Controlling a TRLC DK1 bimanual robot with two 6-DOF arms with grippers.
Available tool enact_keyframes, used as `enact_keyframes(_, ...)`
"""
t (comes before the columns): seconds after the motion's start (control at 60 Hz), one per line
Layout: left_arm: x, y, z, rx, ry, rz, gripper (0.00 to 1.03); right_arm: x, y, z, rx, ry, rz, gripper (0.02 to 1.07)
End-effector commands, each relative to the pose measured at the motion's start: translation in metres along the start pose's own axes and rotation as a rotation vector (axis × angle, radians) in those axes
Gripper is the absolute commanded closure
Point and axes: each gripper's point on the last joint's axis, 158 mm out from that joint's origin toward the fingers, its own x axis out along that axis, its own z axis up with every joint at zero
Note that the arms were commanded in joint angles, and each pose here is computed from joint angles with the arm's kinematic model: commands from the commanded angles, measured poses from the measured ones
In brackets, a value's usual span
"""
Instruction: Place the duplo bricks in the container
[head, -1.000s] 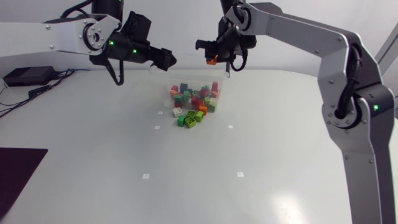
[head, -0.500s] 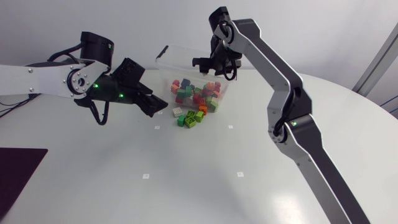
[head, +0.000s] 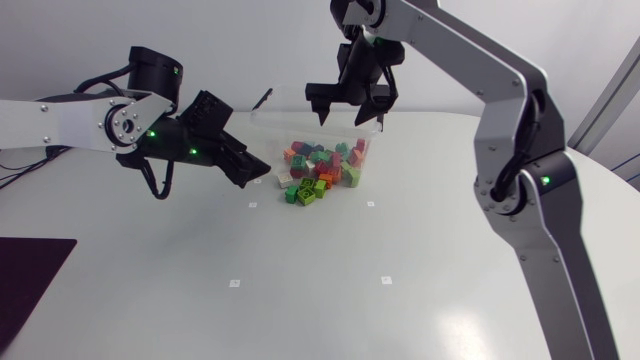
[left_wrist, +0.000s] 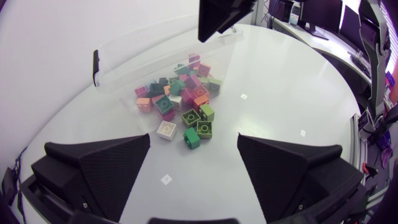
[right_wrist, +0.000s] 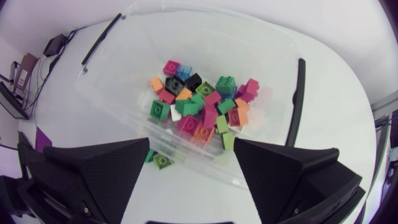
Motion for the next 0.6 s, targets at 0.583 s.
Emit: enact_keyframes(0.583,0.063,-0.030,-0.055,0.021,0.113,-0.078,0.06,-0.045,-0.003,-0.111,-0.064,0.202,-0.068,0.07)
